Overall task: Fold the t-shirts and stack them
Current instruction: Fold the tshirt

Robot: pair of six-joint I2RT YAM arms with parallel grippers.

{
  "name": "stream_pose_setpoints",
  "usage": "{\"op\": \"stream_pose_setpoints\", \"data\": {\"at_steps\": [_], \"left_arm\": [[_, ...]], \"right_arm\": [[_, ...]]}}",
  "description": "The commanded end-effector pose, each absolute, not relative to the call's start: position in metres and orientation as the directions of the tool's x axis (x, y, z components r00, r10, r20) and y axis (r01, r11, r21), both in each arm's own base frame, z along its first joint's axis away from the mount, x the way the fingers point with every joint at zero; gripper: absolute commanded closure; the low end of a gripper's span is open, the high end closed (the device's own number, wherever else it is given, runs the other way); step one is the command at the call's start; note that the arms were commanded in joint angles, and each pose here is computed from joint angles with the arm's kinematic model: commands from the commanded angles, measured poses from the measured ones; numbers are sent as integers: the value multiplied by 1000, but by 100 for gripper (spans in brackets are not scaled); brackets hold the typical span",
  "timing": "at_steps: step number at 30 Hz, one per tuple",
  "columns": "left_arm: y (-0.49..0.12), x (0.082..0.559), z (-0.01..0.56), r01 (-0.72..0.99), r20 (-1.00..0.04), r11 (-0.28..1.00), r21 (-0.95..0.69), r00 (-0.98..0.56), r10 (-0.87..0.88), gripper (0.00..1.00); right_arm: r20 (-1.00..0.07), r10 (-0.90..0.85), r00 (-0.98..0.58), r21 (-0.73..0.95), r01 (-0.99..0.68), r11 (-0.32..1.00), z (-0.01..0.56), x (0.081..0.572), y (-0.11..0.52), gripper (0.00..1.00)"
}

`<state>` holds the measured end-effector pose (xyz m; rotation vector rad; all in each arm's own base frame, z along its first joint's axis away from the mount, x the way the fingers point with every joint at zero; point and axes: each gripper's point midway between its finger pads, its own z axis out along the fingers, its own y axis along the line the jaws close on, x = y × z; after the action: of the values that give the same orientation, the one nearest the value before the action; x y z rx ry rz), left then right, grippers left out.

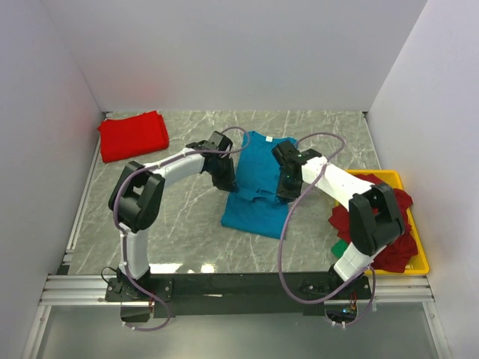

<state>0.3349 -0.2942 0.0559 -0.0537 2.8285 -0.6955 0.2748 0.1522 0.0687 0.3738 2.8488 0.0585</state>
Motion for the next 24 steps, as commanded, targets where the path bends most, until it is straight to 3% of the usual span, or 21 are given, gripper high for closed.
{"op": "stream_pose_setpoints", "data": {"at_steps": [1,3,5,9,24], "left_arm": [[-294,360,83,32,-272,869,-494,-955,-120,69],[-289,374,103,15,-308,853,-521,-936,-172,47],[-283,386,126,4,-352,838,-546,-908,-225,36],[-273,389,150,2,-399,818,-575,-873,-279,27],[-255,293,83,-15,-281,828,-561,-937,-207,27]], "right_arm": [[-312,250,-917,115,224,968,88,305,157,76],[-317,249,-915,113,224,968,94,312,154,61],[-354,267,-896,135,233,963,112,326,152,53],[-396,291,-871,174,240,955,136,331,150,49],[-289,328,-899,287,246,926,96,241,154,49]]}}
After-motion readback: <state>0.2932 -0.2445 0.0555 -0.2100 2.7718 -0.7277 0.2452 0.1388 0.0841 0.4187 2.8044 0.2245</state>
